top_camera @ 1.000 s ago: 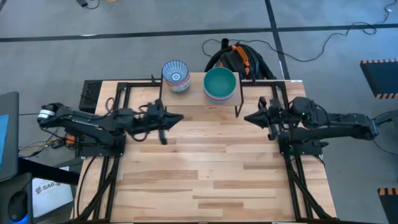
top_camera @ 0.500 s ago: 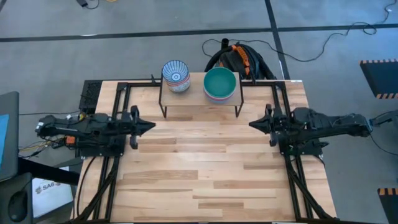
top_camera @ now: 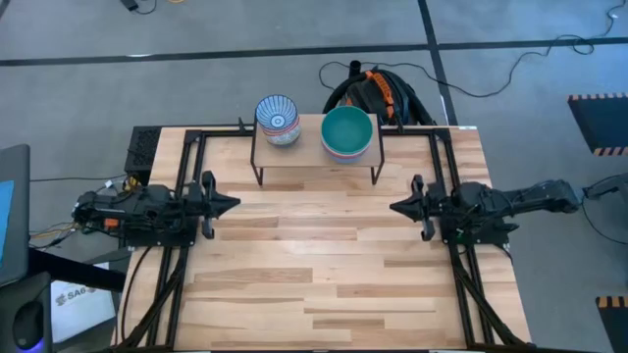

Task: Place and stack bowls onto a shelf
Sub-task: Return to Home Position

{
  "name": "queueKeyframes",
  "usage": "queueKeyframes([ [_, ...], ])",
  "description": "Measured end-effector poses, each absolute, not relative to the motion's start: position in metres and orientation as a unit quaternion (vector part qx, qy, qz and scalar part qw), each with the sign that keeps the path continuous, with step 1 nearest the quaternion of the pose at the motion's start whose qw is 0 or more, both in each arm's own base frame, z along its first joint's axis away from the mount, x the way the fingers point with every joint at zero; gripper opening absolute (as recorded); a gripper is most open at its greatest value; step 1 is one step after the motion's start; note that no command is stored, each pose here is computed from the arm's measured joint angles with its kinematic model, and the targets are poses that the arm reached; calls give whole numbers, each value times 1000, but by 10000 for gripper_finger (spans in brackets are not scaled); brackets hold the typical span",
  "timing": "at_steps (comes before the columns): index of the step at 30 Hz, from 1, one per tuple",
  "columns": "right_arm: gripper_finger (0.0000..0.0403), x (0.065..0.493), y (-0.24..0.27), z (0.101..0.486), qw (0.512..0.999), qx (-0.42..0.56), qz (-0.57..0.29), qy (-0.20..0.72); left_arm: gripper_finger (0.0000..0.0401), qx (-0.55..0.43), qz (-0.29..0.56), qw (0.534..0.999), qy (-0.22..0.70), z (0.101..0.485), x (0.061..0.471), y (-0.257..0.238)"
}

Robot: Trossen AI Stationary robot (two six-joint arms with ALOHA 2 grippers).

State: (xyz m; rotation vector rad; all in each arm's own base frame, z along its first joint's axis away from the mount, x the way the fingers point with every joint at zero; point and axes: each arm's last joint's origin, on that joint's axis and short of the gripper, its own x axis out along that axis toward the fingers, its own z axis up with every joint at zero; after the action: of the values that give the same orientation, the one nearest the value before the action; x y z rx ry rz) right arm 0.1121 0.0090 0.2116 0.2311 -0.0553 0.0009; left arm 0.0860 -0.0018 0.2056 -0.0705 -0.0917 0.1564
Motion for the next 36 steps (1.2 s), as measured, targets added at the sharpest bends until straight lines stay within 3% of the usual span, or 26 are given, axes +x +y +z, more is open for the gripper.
queueKeyframes([
  [9,16,107,4,179,993,102,-17,-59,0,21,69,997,-10,199,87,-2],
  [17,29,102,3,171,997,63,-24,-23,0,-15,60,998,-28,172,96,-4],
  [36,46,102,3,164,997,70,-25,8,0,-9,57,998,-34,173,97,-4],
])
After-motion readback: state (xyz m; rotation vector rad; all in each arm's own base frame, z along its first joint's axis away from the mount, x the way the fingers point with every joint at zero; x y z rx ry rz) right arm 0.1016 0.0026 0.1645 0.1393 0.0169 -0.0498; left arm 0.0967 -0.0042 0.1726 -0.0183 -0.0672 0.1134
